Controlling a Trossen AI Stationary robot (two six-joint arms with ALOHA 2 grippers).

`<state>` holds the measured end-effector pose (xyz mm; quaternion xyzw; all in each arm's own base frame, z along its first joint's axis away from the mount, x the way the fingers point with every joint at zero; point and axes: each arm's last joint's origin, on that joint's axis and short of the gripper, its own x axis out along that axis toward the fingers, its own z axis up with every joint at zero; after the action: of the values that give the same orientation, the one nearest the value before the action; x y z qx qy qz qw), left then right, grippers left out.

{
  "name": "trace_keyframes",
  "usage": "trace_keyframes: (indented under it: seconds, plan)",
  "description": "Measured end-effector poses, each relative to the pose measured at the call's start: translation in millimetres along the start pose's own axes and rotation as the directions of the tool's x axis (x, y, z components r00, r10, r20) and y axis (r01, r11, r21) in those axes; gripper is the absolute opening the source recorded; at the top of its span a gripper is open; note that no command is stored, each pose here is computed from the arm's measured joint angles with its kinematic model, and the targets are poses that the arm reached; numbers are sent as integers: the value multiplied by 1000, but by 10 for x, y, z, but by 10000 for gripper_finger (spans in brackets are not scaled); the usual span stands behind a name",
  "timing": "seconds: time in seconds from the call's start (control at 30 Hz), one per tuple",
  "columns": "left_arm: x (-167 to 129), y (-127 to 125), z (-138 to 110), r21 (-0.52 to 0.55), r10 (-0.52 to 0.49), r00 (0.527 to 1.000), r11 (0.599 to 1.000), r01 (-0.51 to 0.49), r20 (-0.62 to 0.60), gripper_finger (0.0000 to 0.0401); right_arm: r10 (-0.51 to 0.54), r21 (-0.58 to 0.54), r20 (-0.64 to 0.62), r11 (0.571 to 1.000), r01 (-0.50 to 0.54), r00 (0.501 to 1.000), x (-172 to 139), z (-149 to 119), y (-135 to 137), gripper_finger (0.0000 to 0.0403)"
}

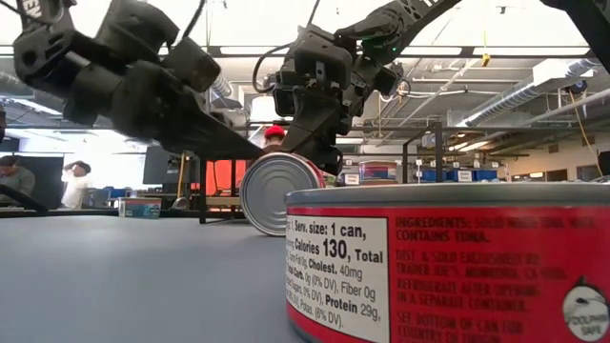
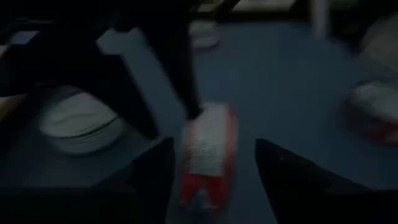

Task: Stack canned seafood by type on shelf
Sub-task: Stack the red tuna can on top of the red tuna can on the shelf

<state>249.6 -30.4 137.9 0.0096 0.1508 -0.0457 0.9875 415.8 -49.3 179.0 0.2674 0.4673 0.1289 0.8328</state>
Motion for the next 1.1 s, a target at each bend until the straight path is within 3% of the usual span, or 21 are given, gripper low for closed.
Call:
trace_keyframes:
  seconds: [0.1,0.37,0.8,1.1]
  plan:
    - [73,-19,68,48,90,995,995,-88,-48,264,-2,-2,0,1000,2,1000,-1,0,-1,176]
    - [166,-69,172,78,51,991,996,-42,-122,311,-2,-22,1,1000,2,1000,0,1,0,177]
    - [187,-58,166,73,87,988,994,-78,-124,245,-2,-31,13,1000,2,1000,2,13,4,178]
    - [191,-60,155,63,77,988,996,-69,-130,237,-1,-33,16,999,2,1000,2,17,5,178]
